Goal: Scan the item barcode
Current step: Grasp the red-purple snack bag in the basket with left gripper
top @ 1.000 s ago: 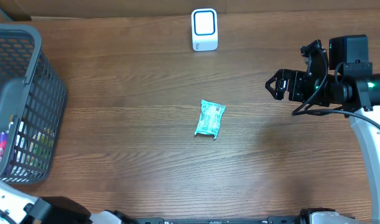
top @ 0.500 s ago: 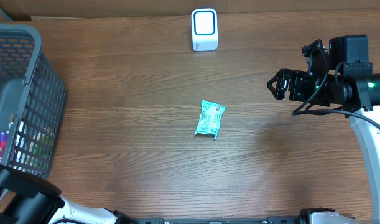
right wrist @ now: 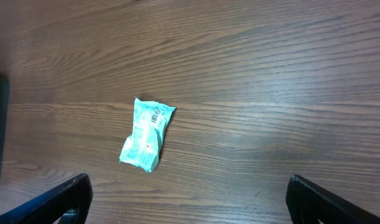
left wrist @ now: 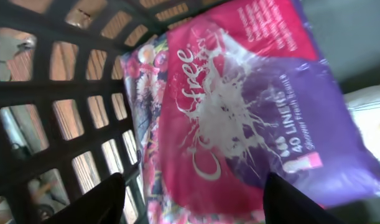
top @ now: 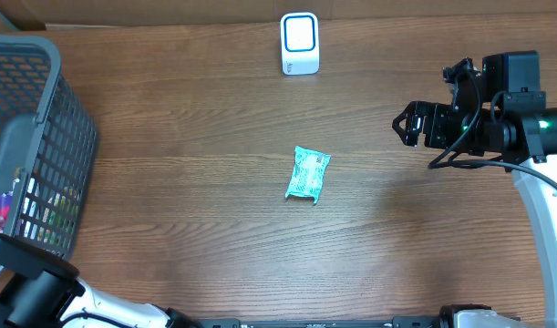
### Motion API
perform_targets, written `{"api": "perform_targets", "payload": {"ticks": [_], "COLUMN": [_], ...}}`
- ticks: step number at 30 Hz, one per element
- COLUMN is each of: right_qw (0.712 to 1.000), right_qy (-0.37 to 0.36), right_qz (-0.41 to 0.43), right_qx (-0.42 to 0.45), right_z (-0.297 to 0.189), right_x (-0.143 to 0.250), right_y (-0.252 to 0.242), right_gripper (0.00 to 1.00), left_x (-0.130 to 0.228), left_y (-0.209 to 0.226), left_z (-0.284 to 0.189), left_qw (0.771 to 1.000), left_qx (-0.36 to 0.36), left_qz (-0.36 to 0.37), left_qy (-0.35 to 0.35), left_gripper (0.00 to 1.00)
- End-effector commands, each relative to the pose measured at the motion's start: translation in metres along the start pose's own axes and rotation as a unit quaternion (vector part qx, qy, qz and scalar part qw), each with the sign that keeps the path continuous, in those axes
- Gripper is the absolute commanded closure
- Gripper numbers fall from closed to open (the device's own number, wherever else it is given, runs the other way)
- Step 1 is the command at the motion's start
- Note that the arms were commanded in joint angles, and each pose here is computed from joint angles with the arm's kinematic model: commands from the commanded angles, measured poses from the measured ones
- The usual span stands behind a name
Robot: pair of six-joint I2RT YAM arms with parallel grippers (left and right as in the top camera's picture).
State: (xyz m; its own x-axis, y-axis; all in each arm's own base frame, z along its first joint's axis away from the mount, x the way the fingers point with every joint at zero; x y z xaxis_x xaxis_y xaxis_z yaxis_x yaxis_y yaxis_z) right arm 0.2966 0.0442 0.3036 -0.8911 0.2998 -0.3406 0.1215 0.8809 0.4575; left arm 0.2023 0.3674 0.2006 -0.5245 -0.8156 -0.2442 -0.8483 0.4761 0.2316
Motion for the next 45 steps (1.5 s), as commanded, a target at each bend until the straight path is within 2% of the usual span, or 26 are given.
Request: {"api": "perform_targets", "payload": {"ticks": [1, 12, 19, 23, 33, 37, 45], "right_qw": [1.0, 1.0, 1.0, 1.0, 1.0, 1.0, 1.0], "right_qy": [-0.014, -0.016, -0.015, -0.015, -0.014, -0.011, -0.011], "right_qz": [-0.007, -0.008, -0.007, -0.007, -0.007, -0.004, -0.004], "right_qx": [-0.004, -0.004, -0.004, -0.004, -0.004, -0.003, -0.003], "right_z": [-0.006, -0.007, -0.007, -0.006, -0.006, -0.006, -0.006], "right_x": [-0.004, -0.005, -0.005, -0.005, -0.004, -0.003, -0.003], "right_y": [0.005, 0.005, 0.005, 0.005, 0.005, 0.005, 0.005], "right_gripper": [0.0, 0.0, 0.0, 0.0, 0.0, 0.0, 0.0], "left_x": [0.004, -0.007, -0.014, -0.019, -0.031, -0.028, -0.016], "left_y": [-0.011, -0.057, -0.063, -0.07, -0.097, -0.099, -0.097], "left_z": [0.02, 0.016, 0.003, -0.007, -0.032, -0.028, -0.004], "left_qw": [0.999, 0.987, 0.985, 0.981, 0.946, 0.943, 0.95], "left_qx": [-0.009, 0.064, 0.067, 0.095, 0.196, 0.193, 0.162], "left_qz": [0.026, 0.146, 0.155, 0.157, 0.231, 0.25, 0.255], "left_qy": [0.022, -0.02, -0.038, -0.055, -0.113, -0.108, -0.076], "left_gripper": [0.37, 0.28, 0.28, 0.28, 0.27, 0.25, 0.24]}}
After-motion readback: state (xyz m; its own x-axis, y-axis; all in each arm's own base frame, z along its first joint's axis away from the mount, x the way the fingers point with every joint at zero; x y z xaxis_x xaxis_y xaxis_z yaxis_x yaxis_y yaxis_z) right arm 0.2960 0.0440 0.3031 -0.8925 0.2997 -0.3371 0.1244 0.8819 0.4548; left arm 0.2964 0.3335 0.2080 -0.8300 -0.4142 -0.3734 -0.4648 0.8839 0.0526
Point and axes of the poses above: each gripper's point midway between its finger pads, its own z axis out along the fingers, its own y axis along the line the jaws close on, x = y × z, the point moved 8 cm from there along -z, back along the fingers, and after that the axes turned 11 degrees about z, right-handed, at the moved point
